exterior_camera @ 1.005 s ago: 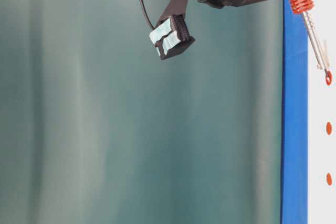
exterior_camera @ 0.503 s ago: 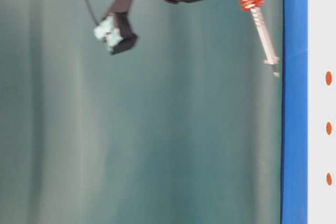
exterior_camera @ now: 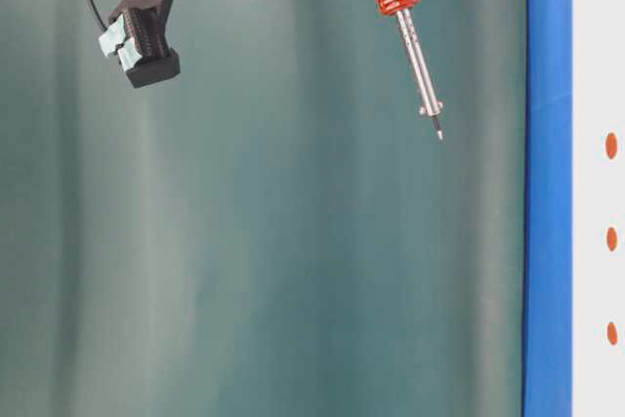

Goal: Touch the tip of the soldering iron to the mark.
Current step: 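Lift the iron with the right gripper and carry it down-right off the board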

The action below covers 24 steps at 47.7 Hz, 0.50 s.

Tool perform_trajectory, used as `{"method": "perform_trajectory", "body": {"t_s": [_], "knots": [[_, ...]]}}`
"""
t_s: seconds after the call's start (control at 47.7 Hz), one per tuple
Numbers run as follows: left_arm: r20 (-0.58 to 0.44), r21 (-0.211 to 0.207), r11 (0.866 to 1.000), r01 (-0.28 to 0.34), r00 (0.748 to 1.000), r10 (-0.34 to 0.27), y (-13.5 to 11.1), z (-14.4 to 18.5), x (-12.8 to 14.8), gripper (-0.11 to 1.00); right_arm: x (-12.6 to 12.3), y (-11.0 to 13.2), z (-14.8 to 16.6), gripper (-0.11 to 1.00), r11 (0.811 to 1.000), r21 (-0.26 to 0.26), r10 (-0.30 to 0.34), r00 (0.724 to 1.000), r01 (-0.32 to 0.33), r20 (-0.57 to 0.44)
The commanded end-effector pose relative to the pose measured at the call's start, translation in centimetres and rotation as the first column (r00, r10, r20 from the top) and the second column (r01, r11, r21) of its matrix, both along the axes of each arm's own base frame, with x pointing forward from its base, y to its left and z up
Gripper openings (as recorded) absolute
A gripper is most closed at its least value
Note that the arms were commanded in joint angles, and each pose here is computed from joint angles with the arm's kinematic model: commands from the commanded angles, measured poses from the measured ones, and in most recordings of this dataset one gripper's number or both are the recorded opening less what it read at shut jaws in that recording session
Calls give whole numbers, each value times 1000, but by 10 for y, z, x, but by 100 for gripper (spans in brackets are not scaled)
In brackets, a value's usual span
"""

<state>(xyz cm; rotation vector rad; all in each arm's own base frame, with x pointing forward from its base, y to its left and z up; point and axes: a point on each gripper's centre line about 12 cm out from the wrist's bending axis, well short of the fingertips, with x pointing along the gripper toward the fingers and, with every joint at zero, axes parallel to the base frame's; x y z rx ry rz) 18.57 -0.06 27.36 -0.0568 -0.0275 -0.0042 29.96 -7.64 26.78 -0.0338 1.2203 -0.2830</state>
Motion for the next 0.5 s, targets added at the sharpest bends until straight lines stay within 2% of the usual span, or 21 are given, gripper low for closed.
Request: {"method": "perform_trajectory", "body": {"t_s": [0.0, 0.23, 0.482], "knots": [[18, 0, 1000, 2, 1000, -2, 0, 5, 1, 0, 1, 0, 13, 6, 1000, -6, -1, 999, 1, 40], [18, 0, 1000, 2, 1000, -2, 0, 5, 1, 0, 1, 13, 12, 6, 1000, 26, -6, 999, 4, 45], [18, 0, 1000, 2, 1000, -2, 0, 5, 1, 0, 4, 56, 9, 6, 996, 88, -17, 998, 11, 68]]}}
